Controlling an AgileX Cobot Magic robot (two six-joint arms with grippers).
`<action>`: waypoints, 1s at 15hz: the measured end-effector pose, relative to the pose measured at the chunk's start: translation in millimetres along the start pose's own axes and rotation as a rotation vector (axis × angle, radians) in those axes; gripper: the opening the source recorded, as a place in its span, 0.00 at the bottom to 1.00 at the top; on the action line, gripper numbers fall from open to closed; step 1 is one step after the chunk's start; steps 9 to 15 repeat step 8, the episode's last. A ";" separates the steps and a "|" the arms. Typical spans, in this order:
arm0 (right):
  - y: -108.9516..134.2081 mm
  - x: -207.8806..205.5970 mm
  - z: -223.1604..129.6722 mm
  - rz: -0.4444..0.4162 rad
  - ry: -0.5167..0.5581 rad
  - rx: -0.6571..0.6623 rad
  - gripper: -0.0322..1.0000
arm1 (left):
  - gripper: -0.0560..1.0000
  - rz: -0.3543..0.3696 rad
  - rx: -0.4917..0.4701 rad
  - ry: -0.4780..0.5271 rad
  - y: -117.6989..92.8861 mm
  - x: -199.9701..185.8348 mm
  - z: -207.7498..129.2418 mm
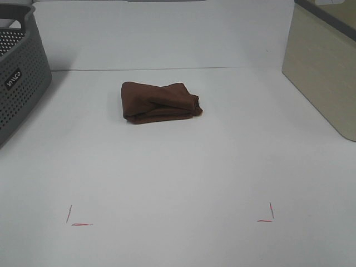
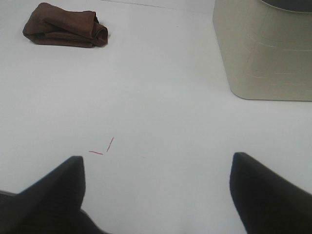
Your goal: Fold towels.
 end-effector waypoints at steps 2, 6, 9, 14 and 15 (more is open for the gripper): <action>0.0 0.0 0.0 0.000 0.000 0.000 0.78 | 0.66 0.000 0.000 0.000 0.0 0.0 0.0; 0.0 0.0 0.0 0.000 0.000 0.000 0.78 | 0.66 0.000 0.001 0.000 0.0 0.0 0.0; 0.0 0.0 0.0 0.000 0.000 0.000 0.78 | 0.66 0.000 0.001 0.000 0.0 0.0 0.0; 0.0 0.0 0.0 0.000 0.000 0.000 0.78 | 0.66 0.000 0.001 0.000 0.0 0.0 0.0; 0.0 0.0 0.0 0.000 0.000 0.000 0.78 | 0.66 0.000 0.001 0.000 0.0 0.0 0.0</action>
Point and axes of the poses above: a point on each arm's last joint axis where the gripper is mounted, x pointing out along that axis toward the gripper, y along the wrist's bending axis when the last joint is at zero, z = x × y, the point moved 3 cm from there along x, pointing out along that axis toward the gripper, and after that the axes turned 12 degrees about x, right-handed, at the moved point
